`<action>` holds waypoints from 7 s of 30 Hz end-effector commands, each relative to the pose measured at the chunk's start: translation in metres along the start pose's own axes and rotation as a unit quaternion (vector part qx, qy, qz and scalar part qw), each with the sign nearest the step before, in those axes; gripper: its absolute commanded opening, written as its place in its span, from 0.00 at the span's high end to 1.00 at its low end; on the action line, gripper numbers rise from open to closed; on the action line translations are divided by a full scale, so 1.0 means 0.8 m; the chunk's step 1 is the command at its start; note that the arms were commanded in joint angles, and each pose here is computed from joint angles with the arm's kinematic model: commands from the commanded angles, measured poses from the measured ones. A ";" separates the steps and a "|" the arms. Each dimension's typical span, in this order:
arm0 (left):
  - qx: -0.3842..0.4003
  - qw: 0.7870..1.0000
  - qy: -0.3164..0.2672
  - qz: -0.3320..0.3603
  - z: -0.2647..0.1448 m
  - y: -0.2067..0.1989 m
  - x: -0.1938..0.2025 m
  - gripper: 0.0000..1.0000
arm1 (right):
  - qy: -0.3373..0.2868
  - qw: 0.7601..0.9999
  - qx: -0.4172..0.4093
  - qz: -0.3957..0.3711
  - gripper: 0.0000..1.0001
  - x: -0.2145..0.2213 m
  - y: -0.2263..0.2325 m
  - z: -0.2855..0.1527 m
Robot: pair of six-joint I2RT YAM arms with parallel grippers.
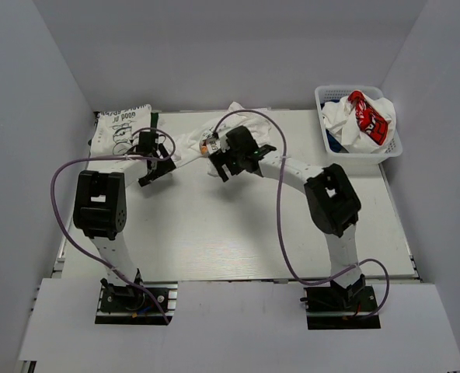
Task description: Fold and stack the t-shirts
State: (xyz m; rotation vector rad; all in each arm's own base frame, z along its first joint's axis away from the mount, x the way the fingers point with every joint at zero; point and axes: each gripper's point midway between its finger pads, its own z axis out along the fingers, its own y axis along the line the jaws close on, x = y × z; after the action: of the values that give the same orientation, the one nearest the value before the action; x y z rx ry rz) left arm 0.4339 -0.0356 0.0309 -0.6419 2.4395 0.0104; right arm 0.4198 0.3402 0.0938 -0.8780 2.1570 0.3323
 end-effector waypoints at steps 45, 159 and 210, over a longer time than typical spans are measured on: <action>0.263 0.806 -0.505 -0.161 -0.622 0.076 -0.204 1.00 | -0.503 0.861 0.042 0.063 1.00 -0.140 -0.002 -0.636; 0.650 0.654 -0.387 0.010 -0.847 0.043 -0.022 1.00 | -0.697 0.711 -0.031 0.085 1.00 -0.110 0.022 -0.870; 0.082 0.995 0.001 0.064 -0.027 -0.132 -0.040 0.00 | 0.032 0.921 0.111 0.372 0.10 0.186 -0.069 -0.178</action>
State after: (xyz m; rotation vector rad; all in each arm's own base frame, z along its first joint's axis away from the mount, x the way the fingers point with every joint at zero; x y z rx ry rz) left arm 0.4919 -0.1140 0.0512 -0.4516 2.4974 -0.1136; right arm 0.3254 0.1507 0.0881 0.0637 2.4177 0.3373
